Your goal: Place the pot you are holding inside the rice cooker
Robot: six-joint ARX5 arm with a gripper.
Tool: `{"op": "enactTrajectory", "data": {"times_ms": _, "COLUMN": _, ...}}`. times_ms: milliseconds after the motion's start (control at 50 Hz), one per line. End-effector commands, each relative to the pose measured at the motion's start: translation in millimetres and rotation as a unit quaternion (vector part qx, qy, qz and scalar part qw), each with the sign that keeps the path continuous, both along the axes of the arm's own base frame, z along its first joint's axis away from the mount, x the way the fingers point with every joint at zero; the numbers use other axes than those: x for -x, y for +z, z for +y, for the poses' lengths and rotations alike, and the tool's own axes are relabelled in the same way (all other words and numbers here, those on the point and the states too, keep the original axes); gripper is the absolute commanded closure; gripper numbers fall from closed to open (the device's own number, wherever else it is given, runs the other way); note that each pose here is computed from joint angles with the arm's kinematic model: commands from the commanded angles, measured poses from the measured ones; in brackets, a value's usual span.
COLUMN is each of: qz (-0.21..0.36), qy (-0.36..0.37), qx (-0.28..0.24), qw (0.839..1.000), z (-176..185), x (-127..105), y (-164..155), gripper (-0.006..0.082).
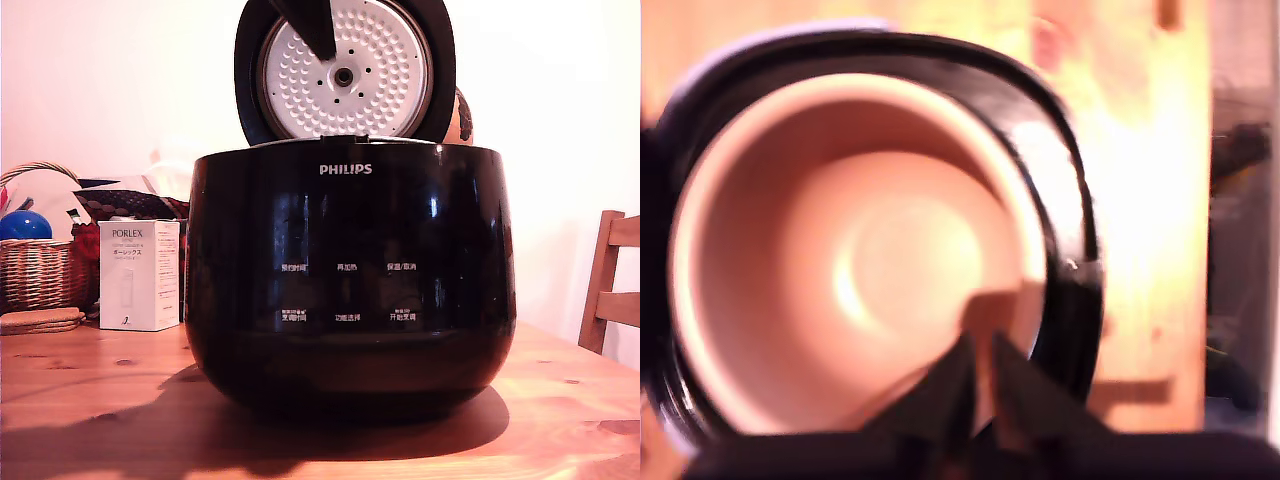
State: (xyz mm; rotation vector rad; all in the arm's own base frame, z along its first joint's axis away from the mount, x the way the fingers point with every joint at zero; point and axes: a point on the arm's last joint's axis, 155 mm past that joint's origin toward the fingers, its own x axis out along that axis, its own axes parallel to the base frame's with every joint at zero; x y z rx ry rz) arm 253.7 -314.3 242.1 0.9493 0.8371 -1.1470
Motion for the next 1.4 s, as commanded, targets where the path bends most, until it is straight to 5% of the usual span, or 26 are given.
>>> {"op": "enactTrajectory", "data": {"times_ms": 0, "qz": 0.012, "qy": 0.062, "qx": 0.02, "qw": 0.998, "z": 6, "x": -8, "y": 7, "gripper": 0.0788}}
{"op": "enactTrajectory", "data": {"times_ms": 260, "qz": 0.005, "qy": 0.194, "qx": 0.092, "qw": 0.977, "z": 30, "x": -48, "y": 35, "gripper": 0.0788}}
{"op": "enactTrajectory", "data": {"times_ms": 480, "qz": -0.013, "qy": 0.297, "qx": 0.149, "qw": 0.943, "z": 71, "x": -76, "y": 67, "gripper": 0.0788}}
{"op": "enactTrajectory", "data": {"times_ms": 820, "qz": -0.049, "qy": 0.388, "qx": 0.149, "qw": 0.908, "z": 140, "x": -103, "y": 82, "gripper": 0.0788}}
{"op": "enactTrajectory", "data": {"times_ms": 1380, "qz": -0.048, "qy": 0.424, "qx": 0.138, "qw": 0.894, "z": 171, "x": -110, "y": 79, "gripper": 0.0788}}
